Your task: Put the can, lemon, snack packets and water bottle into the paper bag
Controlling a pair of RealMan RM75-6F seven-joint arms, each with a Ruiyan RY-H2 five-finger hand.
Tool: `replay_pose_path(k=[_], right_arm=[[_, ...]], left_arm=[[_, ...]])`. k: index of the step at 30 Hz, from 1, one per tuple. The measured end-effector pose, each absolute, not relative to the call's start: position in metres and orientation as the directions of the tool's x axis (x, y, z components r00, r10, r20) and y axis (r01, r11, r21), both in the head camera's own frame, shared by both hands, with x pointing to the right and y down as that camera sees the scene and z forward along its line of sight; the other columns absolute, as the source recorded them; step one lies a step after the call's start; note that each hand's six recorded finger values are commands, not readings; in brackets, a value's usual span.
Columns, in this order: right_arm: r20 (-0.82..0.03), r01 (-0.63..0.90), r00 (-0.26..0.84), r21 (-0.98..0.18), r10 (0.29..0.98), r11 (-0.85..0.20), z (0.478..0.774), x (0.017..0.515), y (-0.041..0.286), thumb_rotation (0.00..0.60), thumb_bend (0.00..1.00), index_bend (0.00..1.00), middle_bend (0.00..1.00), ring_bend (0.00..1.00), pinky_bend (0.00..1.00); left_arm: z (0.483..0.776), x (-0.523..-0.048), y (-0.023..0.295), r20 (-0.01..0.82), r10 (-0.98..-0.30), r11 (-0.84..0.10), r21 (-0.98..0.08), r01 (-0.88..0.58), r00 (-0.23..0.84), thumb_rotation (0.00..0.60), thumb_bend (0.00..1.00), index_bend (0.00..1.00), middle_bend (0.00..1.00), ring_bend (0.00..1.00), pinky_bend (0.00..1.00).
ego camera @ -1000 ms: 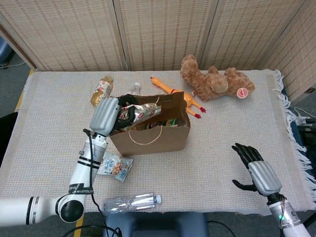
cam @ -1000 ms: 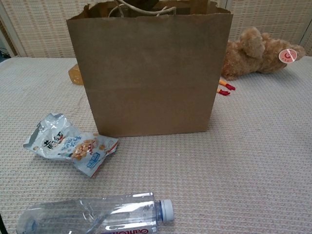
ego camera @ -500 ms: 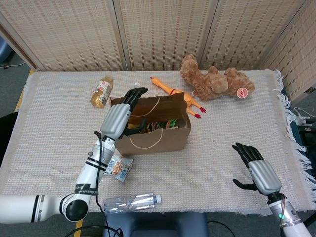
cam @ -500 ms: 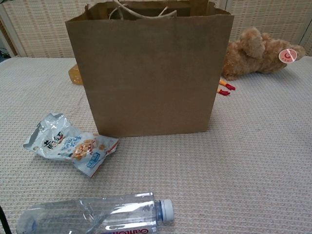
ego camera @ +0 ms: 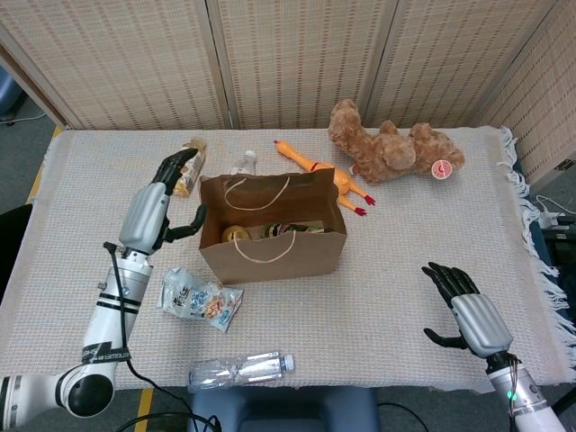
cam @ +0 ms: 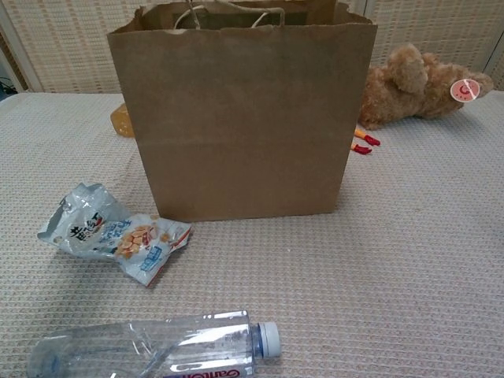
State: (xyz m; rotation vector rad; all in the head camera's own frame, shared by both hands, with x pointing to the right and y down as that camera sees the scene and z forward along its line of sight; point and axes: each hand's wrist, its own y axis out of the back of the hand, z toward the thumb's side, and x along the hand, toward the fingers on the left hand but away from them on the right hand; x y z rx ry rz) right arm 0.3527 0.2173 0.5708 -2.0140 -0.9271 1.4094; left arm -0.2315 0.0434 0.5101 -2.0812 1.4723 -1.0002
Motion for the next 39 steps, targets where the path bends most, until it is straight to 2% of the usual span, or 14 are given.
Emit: replay_pose_path(k=[5,9,25,31,39], right_arm=[[-0.587,0.227,0.247,-0.738,0.771,-0.635,0.57,0.347,0.219,0.6,0.12,0.03,0.0,0.0,0.0],[-0.587,0.223,0.247,-0.74,0.771,-0.635,0.571,0.346,0.22,0.6,0.12,0.03,0.0,0.0,0.0],[-0.592,0.218,0.25,-0.736,0.766,-0.641,0.575,0.342,0.218,0.6,0.12,0.04,0.0,0.0,0.0],[-0.59,0.219,0.247,-0.739,0.769,-0.637,0.575,0.343,0.217,0.6,0.12,0.04,0.0,0.0,0.0],[-0.591,0.22,0.241,-0.739,0.77,-0.636,0.576,0.343,0.217,0.6,0.12,0.04,0.0,0.0,0.0]], left_arm=[[0.508,-0.284,0.059,0.345,-0.933,-0.331,-0.702,-0.631,0.106,0.6,0.46,0.05,0.03,0.01,0.18],[0.512,-0.319,0.079,0.374,-0.925,-0.34,-0.72,-0.605,0.075,0.6,0.46,0.06,0.03,0.01,0.18],[0.557,-0.414,0.207,0.565,-0.815,-0.556,-0.699,-0.45,0.13,0.6,0.46,0.06,0.03,0.01,0.18],[0.564,-0.424,0.228,0.585,-0.785,-0.618,-0.715,-0.326,0.206,0.6,0.46,0.06,0.03,0.01,0.18],[0.586,-0.402,0.254,0.581,-0.694,-0.689,-0.708,-0.157,0.425,0.6,0.42,0.06,0.03,0.0,0.17]])
